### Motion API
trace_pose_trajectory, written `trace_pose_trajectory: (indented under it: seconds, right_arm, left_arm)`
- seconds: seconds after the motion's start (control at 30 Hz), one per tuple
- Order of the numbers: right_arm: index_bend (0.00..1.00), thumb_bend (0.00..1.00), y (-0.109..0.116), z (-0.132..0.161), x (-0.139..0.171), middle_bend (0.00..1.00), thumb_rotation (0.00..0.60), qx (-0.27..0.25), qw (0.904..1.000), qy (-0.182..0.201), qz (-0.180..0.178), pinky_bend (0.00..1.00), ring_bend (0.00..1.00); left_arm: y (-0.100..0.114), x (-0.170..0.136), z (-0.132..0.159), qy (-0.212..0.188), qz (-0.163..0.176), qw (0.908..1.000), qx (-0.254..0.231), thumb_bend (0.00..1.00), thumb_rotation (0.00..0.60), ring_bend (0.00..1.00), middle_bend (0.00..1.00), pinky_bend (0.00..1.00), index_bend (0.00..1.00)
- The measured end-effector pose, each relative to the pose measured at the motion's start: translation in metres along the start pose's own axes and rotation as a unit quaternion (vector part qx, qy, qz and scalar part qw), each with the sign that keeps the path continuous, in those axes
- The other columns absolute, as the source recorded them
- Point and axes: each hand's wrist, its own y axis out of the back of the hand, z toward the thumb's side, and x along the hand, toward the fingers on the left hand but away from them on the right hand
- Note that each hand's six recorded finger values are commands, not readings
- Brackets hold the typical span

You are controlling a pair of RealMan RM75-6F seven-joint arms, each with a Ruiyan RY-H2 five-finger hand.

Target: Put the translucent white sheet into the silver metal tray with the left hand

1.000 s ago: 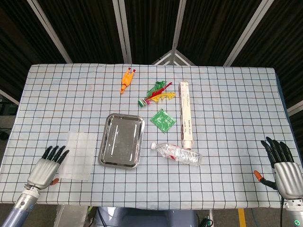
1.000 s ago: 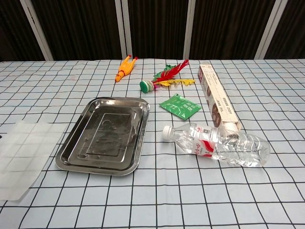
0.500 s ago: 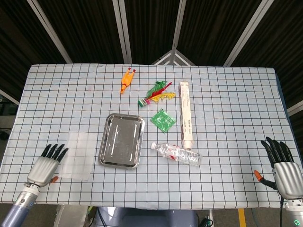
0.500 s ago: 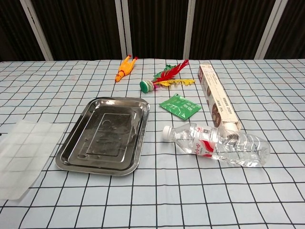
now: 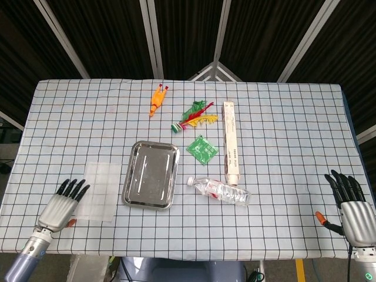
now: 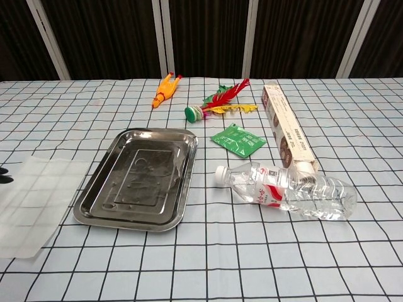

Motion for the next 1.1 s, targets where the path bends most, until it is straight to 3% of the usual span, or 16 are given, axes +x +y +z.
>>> trace_pose_trajectory:
  seconds: [0.37, 0.83, 1.1]
  right_arm:
    - [0.00, 0.29, -0.001, 0.001, 0.000, 0.00, 0.600, 0.001, 1.0000, 0.002, 0.001, 0.01, 0.00]
    - [0.00, 0.29, -0.001, 0.001, 0.000, 0.00, 0.600, 0.002, 1.0000, 0.002, 0.001, 0.01, 0.00]
    - [0.00, 0.29, -0.001, 0.001, 0.000, 0.00, 0.600, 0.002, 1.0000, 0.002, 0.002, 0.01, 0.00]
  left_arm:
    - [-0.002, 0.006, 0.002, -0.002, 0.000, 1.0000, 0.003, 0.08, 0.600, 0.00, 0.00, 0.00, 0.00]
    - [0.003, 0.013, 0.012, -0.003, 0.016, 0.9998, -0.010, 0.23, 0.600, 0.00, 0.00, 0.00, 0.00]
    - [0.007, 0.018, 0.018, -0.009, 0.028, 0.9994, -0.019, 0.26, 0.600, 0.00, 0.00, 0.00, 0.00]
